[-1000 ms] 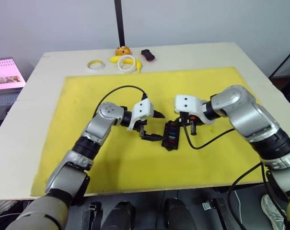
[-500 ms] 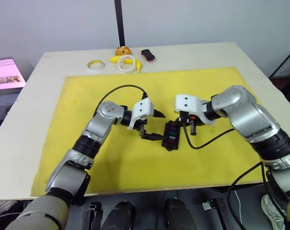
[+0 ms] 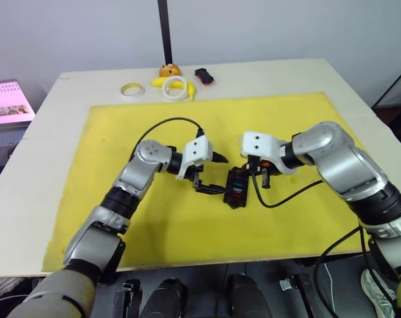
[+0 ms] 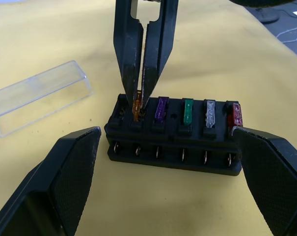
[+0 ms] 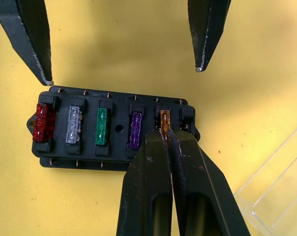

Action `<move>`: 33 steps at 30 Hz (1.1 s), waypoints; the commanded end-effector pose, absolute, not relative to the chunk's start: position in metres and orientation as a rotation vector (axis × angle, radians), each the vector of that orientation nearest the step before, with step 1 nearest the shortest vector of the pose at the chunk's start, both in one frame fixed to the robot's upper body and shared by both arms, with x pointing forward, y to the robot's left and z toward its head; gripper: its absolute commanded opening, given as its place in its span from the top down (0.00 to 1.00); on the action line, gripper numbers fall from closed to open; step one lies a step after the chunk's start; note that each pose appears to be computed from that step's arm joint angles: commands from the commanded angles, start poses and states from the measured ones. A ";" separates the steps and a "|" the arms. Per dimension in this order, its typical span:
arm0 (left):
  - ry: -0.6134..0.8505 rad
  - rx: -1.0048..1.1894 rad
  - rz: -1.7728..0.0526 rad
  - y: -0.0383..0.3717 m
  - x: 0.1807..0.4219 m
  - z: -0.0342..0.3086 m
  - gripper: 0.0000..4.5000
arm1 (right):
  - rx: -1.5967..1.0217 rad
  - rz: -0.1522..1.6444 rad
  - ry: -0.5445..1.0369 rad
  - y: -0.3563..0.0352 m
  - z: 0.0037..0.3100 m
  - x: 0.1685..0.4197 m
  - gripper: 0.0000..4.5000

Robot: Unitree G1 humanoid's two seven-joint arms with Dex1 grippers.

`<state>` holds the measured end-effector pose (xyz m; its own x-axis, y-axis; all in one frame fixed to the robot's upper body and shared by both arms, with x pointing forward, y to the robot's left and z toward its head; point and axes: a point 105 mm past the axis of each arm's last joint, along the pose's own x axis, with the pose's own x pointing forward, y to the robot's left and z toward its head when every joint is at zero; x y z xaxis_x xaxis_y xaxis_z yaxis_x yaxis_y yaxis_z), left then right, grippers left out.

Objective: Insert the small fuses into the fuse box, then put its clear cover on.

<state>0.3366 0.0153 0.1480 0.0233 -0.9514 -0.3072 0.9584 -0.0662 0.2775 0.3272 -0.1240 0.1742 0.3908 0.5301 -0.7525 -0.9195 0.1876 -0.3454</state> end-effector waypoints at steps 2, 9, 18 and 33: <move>-0.035 0.494 -1.558 0.015 0.339 0.161 0.00 | -0.872 1.113 0.509 -0.120 0.179 0.323 1.00; -0.037 0.491 -1.557 0.014 0.340 0.162 0.00 | -0.855 1.103 0.488 -0.119 0.197 0.325 1.00; -0.034 0.490 -1.559 0.015 0.339 0.160 0.00 | -0.876 1.081 0.487 -0.124 0.200 0.328 1.00; -0.034 0.494 -1.565 0.015 0.336 0.158 0.00 | -0.875 1.089 0.517 -0.125 0.185 0.325 1.00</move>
